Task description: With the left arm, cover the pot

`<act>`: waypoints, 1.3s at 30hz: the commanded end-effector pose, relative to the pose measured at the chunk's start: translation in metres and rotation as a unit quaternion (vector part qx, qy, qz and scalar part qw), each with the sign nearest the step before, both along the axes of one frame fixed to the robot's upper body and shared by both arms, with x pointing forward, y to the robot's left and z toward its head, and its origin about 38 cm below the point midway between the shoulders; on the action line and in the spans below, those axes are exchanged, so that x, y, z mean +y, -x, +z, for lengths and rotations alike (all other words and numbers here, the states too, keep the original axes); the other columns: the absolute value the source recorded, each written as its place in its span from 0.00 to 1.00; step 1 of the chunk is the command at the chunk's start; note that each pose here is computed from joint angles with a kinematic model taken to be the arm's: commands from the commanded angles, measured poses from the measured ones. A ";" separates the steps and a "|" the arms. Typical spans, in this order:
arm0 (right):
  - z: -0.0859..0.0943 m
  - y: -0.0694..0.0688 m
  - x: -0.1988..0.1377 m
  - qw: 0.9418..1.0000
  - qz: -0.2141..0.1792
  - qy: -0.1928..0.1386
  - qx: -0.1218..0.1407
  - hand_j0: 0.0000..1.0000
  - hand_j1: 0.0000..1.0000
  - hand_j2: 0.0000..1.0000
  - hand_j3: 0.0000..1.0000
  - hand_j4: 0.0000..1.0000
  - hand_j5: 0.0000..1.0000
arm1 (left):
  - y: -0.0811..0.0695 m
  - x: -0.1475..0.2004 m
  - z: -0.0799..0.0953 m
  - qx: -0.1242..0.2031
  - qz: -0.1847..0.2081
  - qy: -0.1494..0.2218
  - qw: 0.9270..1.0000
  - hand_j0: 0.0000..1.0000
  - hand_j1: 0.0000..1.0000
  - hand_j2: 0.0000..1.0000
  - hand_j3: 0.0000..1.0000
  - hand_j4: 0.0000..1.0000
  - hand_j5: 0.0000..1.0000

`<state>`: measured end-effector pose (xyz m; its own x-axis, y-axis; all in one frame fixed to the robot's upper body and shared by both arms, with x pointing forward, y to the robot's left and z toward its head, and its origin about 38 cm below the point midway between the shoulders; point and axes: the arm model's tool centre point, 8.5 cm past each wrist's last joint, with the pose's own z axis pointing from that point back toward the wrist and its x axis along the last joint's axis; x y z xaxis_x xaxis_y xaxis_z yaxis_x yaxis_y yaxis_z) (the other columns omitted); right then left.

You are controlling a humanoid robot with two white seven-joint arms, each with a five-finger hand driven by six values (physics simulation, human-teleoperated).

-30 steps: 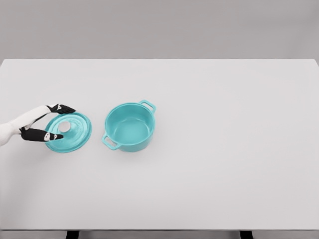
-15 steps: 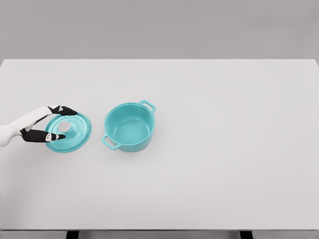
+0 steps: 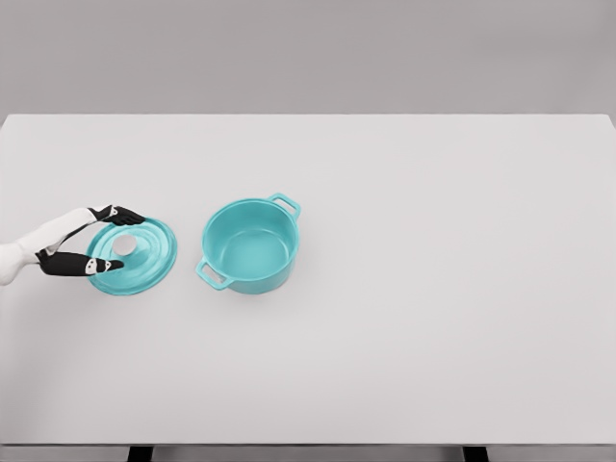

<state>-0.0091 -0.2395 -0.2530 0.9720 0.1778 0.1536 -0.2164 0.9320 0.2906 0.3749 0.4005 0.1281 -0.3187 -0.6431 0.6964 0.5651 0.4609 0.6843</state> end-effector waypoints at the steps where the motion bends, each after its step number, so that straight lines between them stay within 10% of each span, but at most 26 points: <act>1: 0.000 0.001 0.000 1.000 0.000 0.000 0.001 1.00 1.00 1.00 1.00 1.00 1.00 | -0.001 0.002 -0.001 0.002 0.005 0.002 1.000 0.76 0.76 0.76 0.76 0.76 0.76; 39: 0.000 0.000 0.000 1.000 0.000 0.000 0.000 1.00 1.00 1.00 1.00 1.00 1.00 | -0.004 0.006 -0.018 0.013 0.024 0.007 1.000 0.70 0.70 0.70 0.70 0.70 0.70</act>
